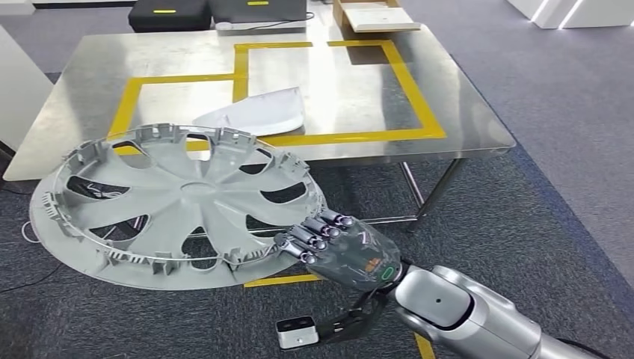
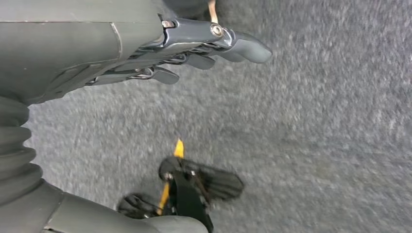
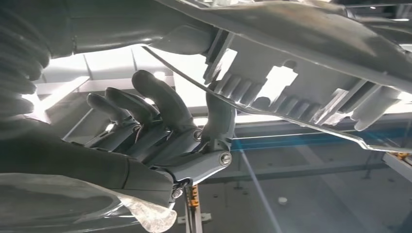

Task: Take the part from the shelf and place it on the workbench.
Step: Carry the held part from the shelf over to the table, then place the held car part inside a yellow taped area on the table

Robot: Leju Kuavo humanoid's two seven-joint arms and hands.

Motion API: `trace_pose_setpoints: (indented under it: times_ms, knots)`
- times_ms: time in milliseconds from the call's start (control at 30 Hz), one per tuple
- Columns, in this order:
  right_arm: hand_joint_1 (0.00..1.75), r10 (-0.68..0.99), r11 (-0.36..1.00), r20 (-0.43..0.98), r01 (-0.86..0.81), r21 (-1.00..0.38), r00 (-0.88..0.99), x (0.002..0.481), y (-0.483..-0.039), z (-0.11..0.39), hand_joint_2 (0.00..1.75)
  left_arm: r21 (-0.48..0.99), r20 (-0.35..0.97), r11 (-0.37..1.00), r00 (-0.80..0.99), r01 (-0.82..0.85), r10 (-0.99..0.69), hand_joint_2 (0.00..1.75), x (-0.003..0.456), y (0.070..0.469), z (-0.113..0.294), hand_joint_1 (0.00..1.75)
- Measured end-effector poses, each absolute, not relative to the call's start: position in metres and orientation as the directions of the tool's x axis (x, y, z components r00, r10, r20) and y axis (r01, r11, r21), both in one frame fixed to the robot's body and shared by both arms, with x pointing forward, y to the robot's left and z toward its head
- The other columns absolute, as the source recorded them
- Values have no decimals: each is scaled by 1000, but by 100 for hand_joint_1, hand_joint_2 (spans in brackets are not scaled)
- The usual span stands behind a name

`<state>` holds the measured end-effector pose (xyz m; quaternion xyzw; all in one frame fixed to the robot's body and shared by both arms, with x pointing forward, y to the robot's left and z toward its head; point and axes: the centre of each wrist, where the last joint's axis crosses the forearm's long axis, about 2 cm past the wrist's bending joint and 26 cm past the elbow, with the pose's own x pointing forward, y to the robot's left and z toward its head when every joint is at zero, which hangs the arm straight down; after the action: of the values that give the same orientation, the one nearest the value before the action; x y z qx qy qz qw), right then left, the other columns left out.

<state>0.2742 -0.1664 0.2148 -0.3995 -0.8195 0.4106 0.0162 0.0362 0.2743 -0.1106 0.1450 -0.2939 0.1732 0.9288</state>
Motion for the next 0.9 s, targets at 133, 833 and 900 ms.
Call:
trace_pose_setpoints:
  times_ms: [133, 833, 900]
  knots:
    - [175, 668, 351, -290, 633, -690, -685, 270, -166, 210, 175, 172, 592, 897, 771, -407, 236, 175, 35, 275, -111, 0]
    - [175, 673, 373, -273, 635, -677, -687, 264, -168, 209, 175, 185, 573, 895, 784, -406, 237, 175, 31, 284, -112, 0]
    - [175, 674, 373, -274, 636, -675, -686, 264, -168, 210, 175, 187, 572, 895, 786, -406, 237, 175, 29, 284, -112, 0]
